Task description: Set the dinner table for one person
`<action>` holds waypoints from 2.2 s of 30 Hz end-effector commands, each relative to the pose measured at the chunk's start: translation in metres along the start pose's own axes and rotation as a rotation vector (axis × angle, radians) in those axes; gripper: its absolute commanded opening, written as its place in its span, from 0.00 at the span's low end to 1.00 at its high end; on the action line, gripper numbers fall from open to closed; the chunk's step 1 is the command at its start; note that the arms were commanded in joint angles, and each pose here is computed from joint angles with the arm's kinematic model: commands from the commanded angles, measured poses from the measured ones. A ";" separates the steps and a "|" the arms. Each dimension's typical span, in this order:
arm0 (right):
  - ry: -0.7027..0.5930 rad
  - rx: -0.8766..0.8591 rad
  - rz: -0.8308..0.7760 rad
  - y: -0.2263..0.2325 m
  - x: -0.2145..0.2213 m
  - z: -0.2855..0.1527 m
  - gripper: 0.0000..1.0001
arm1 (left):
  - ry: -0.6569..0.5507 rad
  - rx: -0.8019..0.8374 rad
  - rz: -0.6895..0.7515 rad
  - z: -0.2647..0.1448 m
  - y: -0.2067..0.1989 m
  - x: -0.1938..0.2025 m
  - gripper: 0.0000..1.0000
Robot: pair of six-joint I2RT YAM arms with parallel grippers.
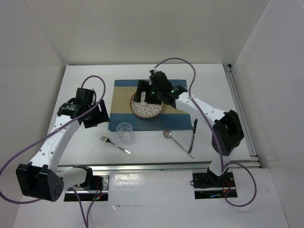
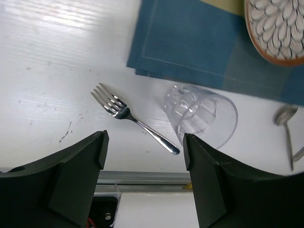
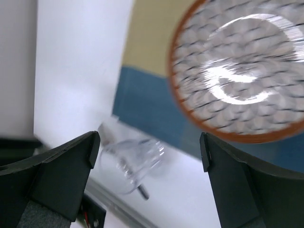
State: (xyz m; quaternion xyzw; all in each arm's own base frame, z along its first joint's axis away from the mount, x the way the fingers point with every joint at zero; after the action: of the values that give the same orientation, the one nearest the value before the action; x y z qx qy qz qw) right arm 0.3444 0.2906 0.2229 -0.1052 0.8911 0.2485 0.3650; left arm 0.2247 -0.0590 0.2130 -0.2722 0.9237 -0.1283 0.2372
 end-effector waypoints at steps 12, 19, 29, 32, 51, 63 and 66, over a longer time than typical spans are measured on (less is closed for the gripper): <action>0.290 -0.048 -0.353 0.074 0.106 0.041 0.85 | -0.180 -0.073 -0.272 -0.032 0.029 -0.017 0.81; 0.317 -0.039 -0.391 0.084 0.116 0.048 0.43 | -0.177 -0.071 -0.270 -0.034 0.030 -0.018 0.81; 0.171 0.090 -0.367 0.077 0.043 0.005 0.00 | -0.134 -0.063 -0.269 -0.022 0.031 -0.011 0.76; 0.089 0.129 -0.343 0.055 0.000 -0.011 0.00 | -0.109 -0.064 -0.281 -0.011 0.034 -0.002 0.76; 0.044 0.556 0.062 -0.222 -0.116 0.014 0.00 | 0.269 -0.224 -0.334 0.064 0.019 0.104 0.76; 0.107 0.553 0.088 -0.260 -0.089 0.057 0.00 | 0.282 -0.289 -0.313 0.095 0.005 0.111 0.76; 0.116 0.554 0.090 -0.261 -0.086 0.060 0.05 | 0.286 -0.322 -0.319 0.100 0.008 0.113 0.76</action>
State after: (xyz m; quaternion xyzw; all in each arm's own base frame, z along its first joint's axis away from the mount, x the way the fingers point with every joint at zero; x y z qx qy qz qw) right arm 0.5249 0.0971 0.1431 0.0210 0.9577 -0.0053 0.2870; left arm 0.1798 -0.1245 0.0813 -0.4170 0.9070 -0.0537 0.0225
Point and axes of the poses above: each gripper's point midway between its finger pads, its own z axis out along the fingers, its own y axis along the line the jaws close on, x = y × z, the point moved 6 cm from there along -z, back along the fingers, and after that the axes turned 15 degrees about -z, right-handed, at the moved point
